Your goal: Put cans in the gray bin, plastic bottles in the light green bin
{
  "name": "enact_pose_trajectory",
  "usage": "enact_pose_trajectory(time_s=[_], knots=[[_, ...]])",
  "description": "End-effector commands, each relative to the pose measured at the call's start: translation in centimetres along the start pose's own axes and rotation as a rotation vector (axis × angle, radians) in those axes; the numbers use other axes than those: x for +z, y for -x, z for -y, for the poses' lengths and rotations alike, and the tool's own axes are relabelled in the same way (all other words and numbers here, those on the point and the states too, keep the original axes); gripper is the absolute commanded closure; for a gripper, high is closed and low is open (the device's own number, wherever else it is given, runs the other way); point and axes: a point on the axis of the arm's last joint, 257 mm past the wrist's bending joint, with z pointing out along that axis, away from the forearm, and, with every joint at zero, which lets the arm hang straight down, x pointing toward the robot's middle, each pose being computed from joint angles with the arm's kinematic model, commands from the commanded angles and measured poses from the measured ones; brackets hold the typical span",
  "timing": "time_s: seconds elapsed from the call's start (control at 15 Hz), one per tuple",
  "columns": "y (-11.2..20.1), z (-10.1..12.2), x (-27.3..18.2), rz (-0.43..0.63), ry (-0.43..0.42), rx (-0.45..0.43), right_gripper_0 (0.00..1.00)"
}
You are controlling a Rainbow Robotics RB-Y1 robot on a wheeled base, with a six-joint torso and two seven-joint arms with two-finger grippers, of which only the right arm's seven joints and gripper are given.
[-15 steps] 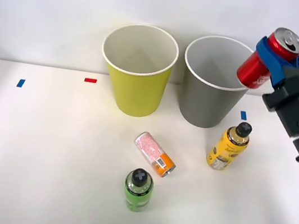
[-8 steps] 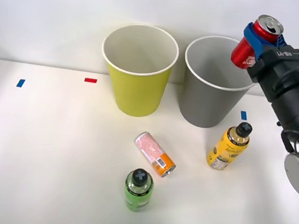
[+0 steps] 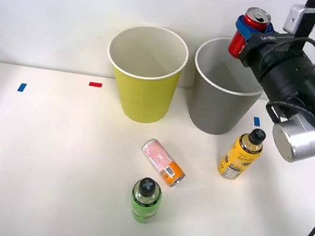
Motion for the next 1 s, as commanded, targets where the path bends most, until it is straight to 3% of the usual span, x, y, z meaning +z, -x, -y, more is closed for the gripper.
enact_pose_trajectory(time_s=[0.07,0.13,0.2,0.27,0.67,1.0], knots=[[-1.1,0.3,1.4,-0.024,-0.011,-0.030,1.00],[-1.3,0.5,1.5,-0.026,-0.018,-0.045,0.86],[-1.3,0.7,1.5,-0.026,-0.022,-0.047,0.30],[-1.4,0.6,1.5,-0.027,-0.020,-0.041,0.00],[-1.1,0.5,1.5,-0.016,-0.016,-0.039,0.00],[0.4,0.1,-0.3,0.078,0.016,-0.025,0.00]])
